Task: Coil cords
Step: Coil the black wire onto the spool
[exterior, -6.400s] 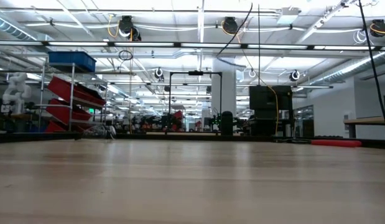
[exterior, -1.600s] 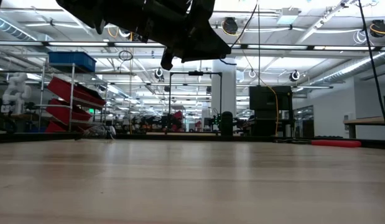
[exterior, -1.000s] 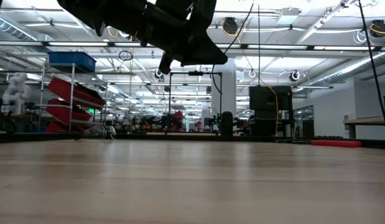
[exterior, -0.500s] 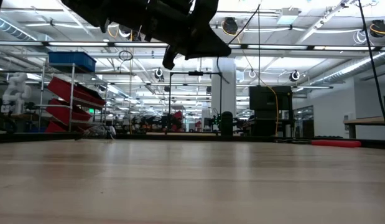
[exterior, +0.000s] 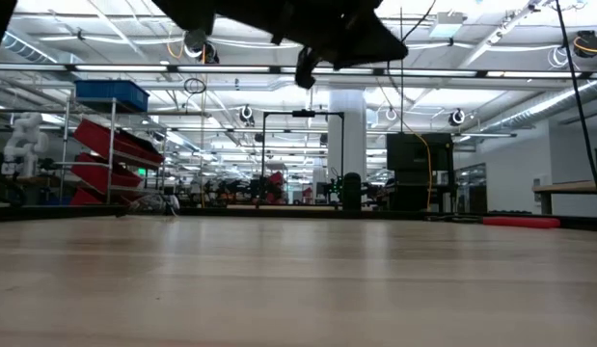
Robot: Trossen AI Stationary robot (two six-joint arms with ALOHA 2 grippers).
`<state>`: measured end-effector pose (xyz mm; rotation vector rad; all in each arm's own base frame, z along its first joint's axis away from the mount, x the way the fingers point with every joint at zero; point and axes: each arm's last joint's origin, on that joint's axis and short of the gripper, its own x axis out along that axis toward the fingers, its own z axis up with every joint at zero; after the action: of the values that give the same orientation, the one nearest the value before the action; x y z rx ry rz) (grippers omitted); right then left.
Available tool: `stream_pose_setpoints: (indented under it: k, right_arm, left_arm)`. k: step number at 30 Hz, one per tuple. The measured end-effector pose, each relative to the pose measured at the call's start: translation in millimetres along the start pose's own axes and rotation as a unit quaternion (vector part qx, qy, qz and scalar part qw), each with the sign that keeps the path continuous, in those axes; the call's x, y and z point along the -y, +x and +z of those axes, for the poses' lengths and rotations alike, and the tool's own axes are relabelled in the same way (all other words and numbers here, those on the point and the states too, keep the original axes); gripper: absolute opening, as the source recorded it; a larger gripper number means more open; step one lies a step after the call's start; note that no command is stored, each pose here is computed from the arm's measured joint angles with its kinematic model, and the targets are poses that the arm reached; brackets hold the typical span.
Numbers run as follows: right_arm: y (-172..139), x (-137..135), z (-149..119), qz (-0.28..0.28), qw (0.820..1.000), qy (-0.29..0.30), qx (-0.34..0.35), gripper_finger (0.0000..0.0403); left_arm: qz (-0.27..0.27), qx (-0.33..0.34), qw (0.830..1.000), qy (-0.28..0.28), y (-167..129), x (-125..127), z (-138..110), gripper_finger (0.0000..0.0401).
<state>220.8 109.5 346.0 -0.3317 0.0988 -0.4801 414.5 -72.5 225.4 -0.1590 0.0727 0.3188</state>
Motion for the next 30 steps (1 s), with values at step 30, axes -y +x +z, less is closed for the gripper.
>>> stream_pose_setpoints:
  k: [30]
  right_arm:
    - [0,-4,-10,0.005,0.999,-0.025,-0.031,0.0]
  left_arm:
    - [0.01,0.108,0.985,0.134,-77,61,93,0.0001]
